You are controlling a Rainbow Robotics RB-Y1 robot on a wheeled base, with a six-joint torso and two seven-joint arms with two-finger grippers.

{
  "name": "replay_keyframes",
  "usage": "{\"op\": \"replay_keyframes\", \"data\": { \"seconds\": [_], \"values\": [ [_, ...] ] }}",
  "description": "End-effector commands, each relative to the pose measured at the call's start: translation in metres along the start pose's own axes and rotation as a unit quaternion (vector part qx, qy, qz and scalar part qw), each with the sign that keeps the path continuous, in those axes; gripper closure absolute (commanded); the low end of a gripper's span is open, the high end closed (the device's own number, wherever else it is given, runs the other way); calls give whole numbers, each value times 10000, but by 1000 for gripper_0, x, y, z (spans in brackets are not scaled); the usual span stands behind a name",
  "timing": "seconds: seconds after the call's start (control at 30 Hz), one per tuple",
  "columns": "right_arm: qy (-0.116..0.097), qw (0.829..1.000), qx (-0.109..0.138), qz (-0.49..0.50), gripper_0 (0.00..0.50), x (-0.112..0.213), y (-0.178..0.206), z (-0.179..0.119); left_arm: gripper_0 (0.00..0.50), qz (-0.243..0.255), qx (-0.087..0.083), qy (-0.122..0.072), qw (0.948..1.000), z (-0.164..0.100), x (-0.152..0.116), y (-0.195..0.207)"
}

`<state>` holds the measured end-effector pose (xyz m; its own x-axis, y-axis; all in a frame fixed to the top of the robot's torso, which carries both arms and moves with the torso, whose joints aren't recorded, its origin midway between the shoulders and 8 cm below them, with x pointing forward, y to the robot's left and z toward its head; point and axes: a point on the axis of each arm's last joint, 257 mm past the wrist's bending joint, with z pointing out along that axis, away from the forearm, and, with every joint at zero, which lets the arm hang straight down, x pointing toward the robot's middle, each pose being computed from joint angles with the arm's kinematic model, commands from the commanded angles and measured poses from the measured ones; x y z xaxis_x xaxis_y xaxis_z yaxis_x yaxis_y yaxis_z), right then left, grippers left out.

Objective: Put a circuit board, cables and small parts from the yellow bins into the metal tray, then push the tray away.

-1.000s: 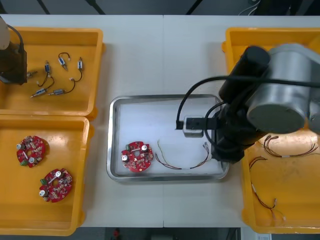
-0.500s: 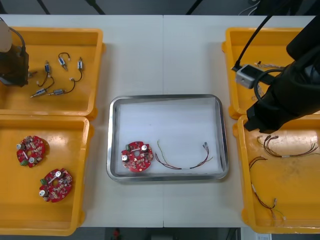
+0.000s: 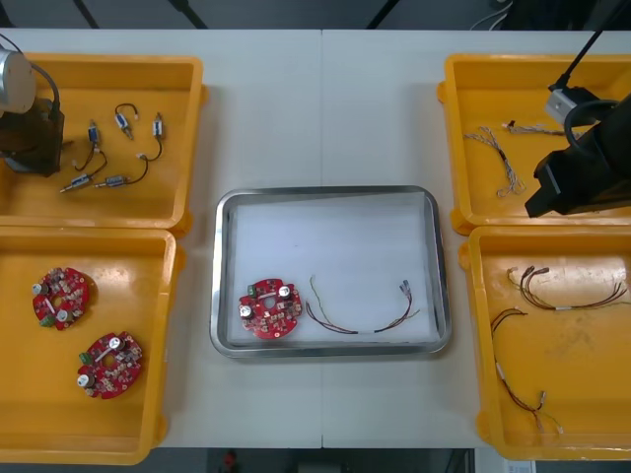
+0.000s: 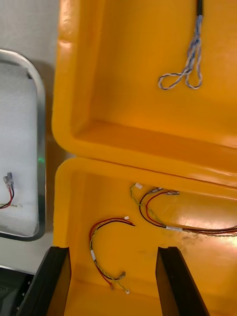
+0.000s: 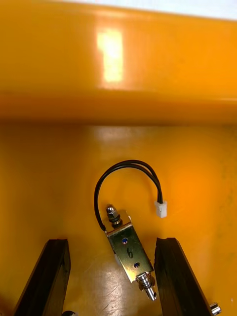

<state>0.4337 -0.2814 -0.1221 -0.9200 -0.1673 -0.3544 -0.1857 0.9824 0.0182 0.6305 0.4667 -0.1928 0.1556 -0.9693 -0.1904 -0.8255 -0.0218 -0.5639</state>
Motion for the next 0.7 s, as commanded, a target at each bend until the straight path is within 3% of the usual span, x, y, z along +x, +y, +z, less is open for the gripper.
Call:
{"op": "replay_keyframes", "data": {
  "seconds": [0.03,0.1,0.13,0.2,0.27,0.33,0.7],
  "values": [
    [-205,9953,206,926,0,-10,-39,-21,0,335,204,12,9992,-7,7,-20],
    [-234,9928,189,1158,0,-13,-45,-23,0,337,223,15,9992,-5,7,-20],
    [-254,9909,195,1306,0,-14,-50,-24,39,331,221,13,9992,-4,6,-19],
    [-290,9875,193,1535,0,-17,-57,-25,156,341,258,18,9991,-3,7,-19],
    [-345,9840,235,1733,0,-20,-68,-26,359,370,283,10,9989,1,7,-17],
    [-390,9819,250,1837,0,-23,-76,-25,500,373,290,14,9989,2,7,-16],
    [-807,9694,322,2296,0,-47,-130,-20,500,445,284,4,9986,2,6,-15]
  ]
}}
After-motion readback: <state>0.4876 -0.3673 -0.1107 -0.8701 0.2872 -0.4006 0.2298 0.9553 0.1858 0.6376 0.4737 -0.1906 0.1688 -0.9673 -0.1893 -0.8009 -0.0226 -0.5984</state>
